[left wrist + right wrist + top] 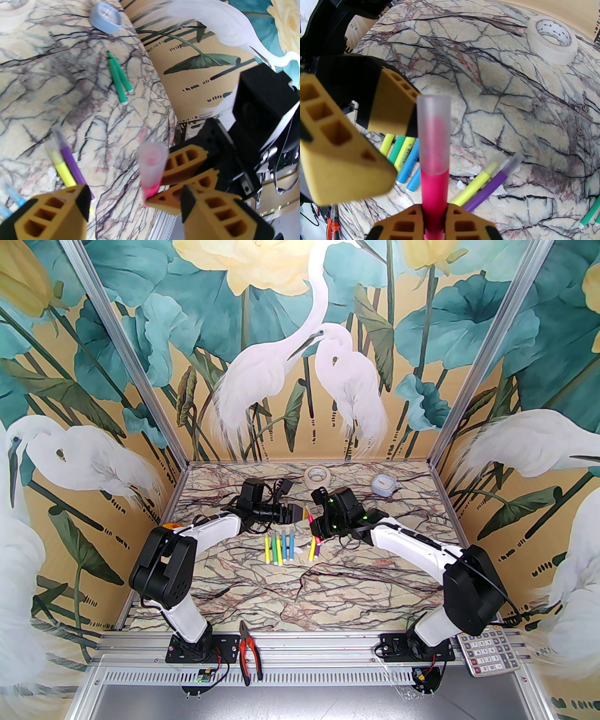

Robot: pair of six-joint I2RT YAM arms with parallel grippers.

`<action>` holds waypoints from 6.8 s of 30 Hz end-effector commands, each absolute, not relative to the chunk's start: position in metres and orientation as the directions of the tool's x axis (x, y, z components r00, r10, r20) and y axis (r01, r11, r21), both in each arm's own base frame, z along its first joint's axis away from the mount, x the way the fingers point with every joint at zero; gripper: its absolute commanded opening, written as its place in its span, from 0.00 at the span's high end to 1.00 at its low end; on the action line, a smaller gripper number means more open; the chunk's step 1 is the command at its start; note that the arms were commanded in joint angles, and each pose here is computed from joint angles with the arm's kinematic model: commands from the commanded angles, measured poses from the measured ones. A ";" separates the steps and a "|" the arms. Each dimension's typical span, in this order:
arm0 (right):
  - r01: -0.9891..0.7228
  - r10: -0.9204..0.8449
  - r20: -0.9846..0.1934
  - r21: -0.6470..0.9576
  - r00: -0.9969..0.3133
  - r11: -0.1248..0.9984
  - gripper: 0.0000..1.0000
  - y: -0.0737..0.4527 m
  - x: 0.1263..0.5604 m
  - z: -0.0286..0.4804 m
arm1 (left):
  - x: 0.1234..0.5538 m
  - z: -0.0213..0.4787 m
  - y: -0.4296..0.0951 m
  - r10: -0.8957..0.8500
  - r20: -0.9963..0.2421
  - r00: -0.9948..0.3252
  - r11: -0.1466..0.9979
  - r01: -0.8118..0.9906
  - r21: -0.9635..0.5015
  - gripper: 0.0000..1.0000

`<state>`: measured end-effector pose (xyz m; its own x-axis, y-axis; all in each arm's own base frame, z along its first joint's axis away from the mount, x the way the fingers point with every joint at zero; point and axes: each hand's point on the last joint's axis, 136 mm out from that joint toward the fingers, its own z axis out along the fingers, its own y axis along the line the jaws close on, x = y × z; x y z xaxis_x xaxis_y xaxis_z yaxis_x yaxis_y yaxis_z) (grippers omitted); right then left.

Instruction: Open the pen caps

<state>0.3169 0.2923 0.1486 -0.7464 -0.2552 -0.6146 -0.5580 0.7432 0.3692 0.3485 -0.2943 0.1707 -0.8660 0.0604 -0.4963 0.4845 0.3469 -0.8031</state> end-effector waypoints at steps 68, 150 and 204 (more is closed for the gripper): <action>-0.584 -0.347 -0.558 0.327 -0.754 0.743 0.97 0.279 0.287 0.101 | 0.401 0.178 -0.281 -0.106 -0.441 -0.891 0.387 0.372 -0.844 1.00; 0.169 0.095 -0.419 -0.143 -0.903 0.975 0.83 0.089 0.394 0.009 | 0.413 0.025 -0.061 -0.030 -0.219 -0.975 0.978 -0.074 0.194 0.92; -0.248 -0.160 -0.317 0.262 -0.935 0.933 0.48 0.269 0.314 0.028 | 0.415 0.110 -0.145 -0.108 -0.513 -0.852 0.926 0.101 -0.364 0.32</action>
